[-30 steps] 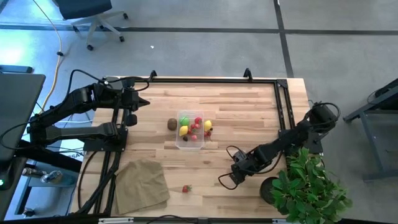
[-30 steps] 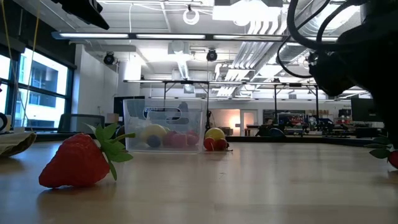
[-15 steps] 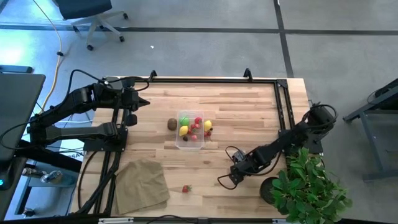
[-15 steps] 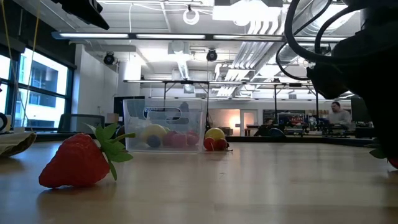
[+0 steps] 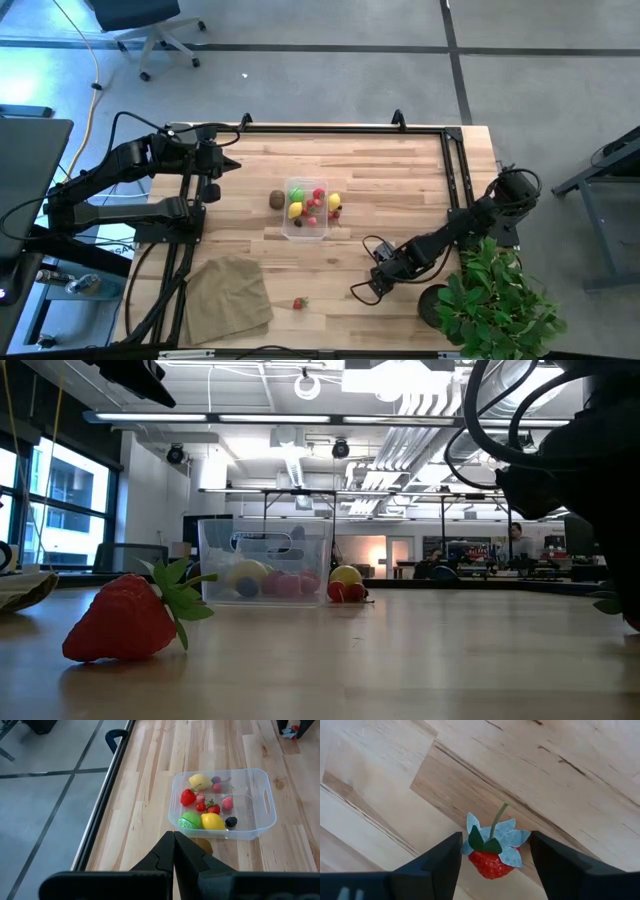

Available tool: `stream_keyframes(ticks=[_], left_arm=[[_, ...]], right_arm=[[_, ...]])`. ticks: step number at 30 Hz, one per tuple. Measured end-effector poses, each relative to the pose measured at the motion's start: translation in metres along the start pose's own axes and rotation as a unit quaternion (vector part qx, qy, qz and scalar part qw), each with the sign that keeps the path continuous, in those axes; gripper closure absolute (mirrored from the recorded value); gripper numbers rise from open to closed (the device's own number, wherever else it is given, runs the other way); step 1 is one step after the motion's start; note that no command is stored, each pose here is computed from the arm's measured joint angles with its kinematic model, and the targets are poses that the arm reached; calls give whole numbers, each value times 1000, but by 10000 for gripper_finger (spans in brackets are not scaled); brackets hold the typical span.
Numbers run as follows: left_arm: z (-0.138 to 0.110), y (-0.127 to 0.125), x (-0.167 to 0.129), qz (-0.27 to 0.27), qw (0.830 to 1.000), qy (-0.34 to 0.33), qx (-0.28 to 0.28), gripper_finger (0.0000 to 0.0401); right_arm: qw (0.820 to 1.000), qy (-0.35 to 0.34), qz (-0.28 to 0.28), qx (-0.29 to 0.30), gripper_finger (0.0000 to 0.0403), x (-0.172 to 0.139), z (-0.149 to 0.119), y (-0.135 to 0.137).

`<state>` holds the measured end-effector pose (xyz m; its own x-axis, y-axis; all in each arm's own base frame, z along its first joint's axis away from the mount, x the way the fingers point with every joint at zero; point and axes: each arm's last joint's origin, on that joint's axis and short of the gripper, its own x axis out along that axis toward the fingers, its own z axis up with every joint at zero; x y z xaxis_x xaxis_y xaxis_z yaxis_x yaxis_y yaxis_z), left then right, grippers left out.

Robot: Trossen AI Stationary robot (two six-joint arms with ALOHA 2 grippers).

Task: Pick and placing Produce into tupperware
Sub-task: Put the strawberry into the transparent bin

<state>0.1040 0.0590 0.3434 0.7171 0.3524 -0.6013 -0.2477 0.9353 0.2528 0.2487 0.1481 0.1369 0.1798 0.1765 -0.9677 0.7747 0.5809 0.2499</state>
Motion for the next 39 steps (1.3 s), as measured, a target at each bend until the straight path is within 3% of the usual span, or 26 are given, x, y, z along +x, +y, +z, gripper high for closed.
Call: stream_keyframes(ticks=[11, 18, 39], left_arm=[[0, 0, 0, 0, 1000, 0, 0, 400], [0, 0, 0, 0, 1000, 0, 0, 400], [0, 0, 0, 0, 1000, 0, 0, 400]], right_arm=[[1000, 3, -10, 0, 220, 0, 0, -2], [999, 18, -15, 37, 248, 0, -1, -3], [999, 32, -13, 30, 254, -5, -3, -5]])
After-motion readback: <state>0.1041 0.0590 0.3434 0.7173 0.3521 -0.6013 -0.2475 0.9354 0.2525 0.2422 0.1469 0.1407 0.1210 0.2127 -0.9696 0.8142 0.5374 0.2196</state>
